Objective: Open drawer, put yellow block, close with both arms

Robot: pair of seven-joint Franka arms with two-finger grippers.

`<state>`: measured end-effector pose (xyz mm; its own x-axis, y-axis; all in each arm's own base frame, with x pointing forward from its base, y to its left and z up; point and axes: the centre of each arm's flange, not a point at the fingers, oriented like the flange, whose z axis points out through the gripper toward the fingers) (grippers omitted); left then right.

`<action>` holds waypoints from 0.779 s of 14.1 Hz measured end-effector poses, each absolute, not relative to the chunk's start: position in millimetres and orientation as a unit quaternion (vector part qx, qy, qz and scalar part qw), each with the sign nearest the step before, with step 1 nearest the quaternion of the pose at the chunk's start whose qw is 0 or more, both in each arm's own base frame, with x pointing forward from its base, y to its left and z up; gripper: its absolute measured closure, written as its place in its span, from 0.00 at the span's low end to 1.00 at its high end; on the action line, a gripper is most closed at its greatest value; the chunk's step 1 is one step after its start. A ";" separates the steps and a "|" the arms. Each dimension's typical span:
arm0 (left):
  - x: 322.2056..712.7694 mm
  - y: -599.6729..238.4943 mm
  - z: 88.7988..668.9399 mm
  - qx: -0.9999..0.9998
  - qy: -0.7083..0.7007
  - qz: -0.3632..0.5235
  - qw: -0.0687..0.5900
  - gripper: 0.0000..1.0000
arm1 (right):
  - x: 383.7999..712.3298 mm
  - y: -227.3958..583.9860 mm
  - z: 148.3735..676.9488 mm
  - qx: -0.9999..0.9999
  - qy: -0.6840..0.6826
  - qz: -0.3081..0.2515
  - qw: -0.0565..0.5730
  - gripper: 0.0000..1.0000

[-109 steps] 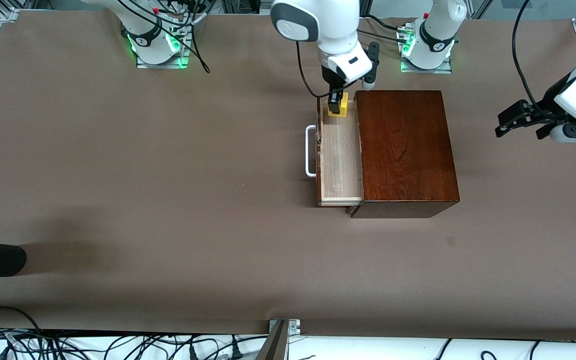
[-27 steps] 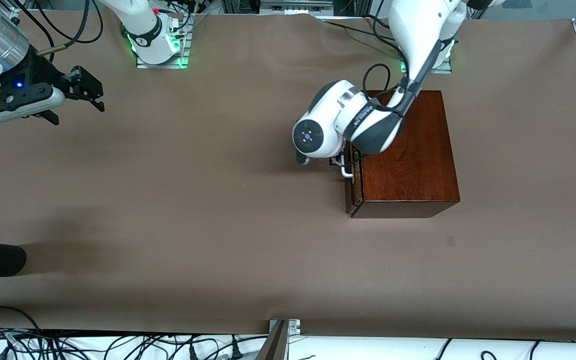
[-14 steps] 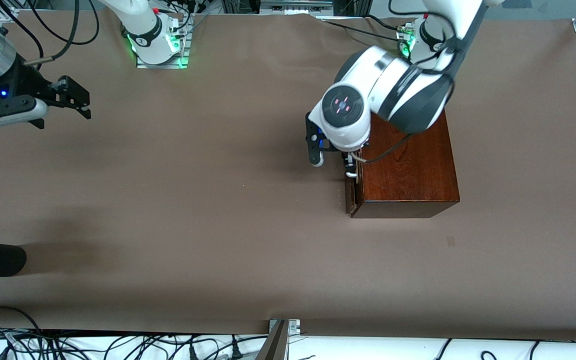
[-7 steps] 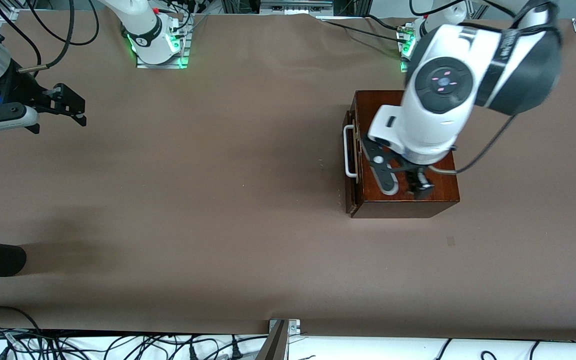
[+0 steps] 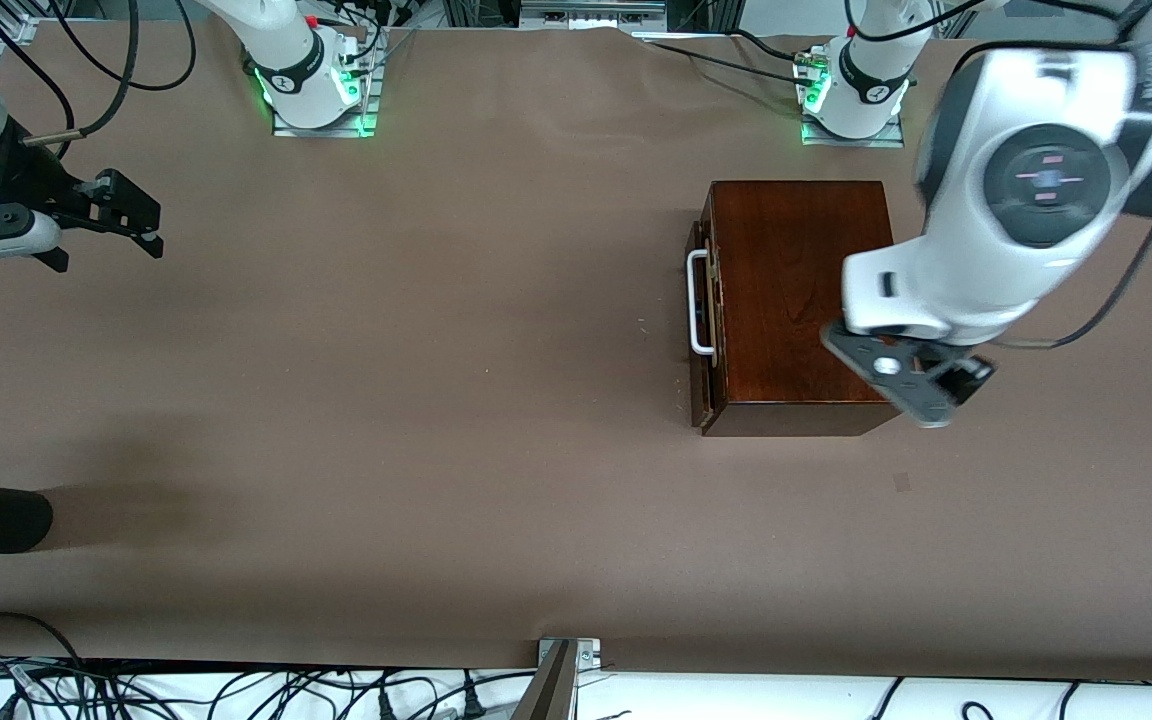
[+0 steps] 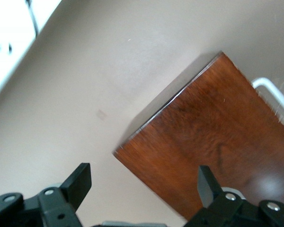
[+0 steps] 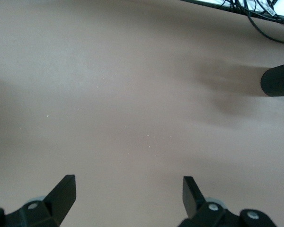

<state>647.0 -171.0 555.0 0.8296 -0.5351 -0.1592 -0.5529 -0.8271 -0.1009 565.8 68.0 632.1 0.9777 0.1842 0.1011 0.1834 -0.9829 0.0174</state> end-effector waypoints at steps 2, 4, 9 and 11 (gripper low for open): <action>638.3 -125.6 568.2 -0.987 0.148 0.056 0.037 0.00 | 567.6 67.3 633.8 0.994 0.092 0.060 0.004 0.00; 626.1 -77.4 582.9 -0.997 0.057 0.046 0.021 0.00 | 567.8 66.3 633.9 0.994 0.090 0.060 0.004 0.00; 574.1 -9.5 589.7 -1.000 -0.004 0.022 -0.007 0.00 | 567.8 66.1 634.0 0.994 0.087 0.060 0.004 0.00; 560.4 -10.2 587.7 -1.000 -0.006 0.021 -0.006 0.00 | 567.8 66.2 633.9 0.994 0.087 0.060 0.004 0.00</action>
